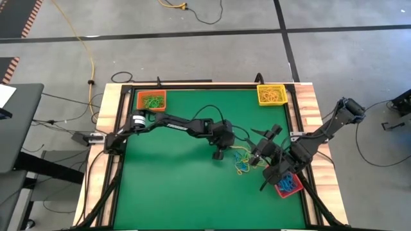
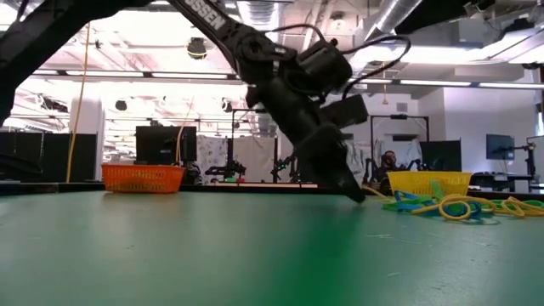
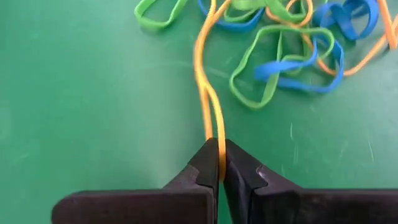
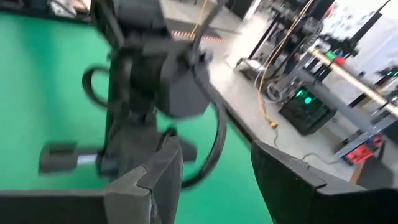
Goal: Sort rubber bands into baskets
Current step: Put the yellow rubber band into the yellow bin
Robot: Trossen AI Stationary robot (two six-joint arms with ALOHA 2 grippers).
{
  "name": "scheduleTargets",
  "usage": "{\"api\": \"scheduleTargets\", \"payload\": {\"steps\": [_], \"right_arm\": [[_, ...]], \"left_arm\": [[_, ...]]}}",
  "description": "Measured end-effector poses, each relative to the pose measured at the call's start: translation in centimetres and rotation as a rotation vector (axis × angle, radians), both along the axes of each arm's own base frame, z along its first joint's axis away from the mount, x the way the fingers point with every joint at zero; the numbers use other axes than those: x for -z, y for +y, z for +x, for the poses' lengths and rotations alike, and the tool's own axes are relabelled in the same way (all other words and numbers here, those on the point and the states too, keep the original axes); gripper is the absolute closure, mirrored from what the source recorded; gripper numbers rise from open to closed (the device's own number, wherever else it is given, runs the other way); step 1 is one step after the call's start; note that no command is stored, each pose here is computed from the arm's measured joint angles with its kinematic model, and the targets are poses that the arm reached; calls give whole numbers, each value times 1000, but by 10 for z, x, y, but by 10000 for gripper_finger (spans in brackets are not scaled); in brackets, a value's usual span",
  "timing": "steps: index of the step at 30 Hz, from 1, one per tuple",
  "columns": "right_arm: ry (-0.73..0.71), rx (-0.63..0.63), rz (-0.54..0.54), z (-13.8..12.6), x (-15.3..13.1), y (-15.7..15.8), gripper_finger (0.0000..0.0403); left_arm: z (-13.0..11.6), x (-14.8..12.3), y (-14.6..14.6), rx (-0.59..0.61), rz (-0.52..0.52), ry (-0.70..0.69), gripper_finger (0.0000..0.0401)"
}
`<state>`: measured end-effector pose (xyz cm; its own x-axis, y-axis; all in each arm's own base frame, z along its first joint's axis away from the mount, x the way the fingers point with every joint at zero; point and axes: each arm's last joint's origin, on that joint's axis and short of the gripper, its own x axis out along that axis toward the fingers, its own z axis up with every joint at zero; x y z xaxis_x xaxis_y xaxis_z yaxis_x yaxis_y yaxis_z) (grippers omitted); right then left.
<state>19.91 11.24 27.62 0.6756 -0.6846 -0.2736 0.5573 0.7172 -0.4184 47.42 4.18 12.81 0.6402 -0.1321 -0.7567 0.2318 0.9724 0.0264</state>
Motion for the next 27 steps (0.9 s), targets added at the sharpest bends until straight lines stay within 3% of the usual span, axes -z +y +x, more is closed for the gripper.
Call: {"api": "scheduleTargets", "payload": {"steps": [14,27], "right_arm": [[40,-26,44,-5,3,2,176],[25,34,77,10,32,-17,176]], "left_arm": [[-31,-90,-12,-68,207,-8,401],[-50,-150,-14,-78,227,-169,401]]}}
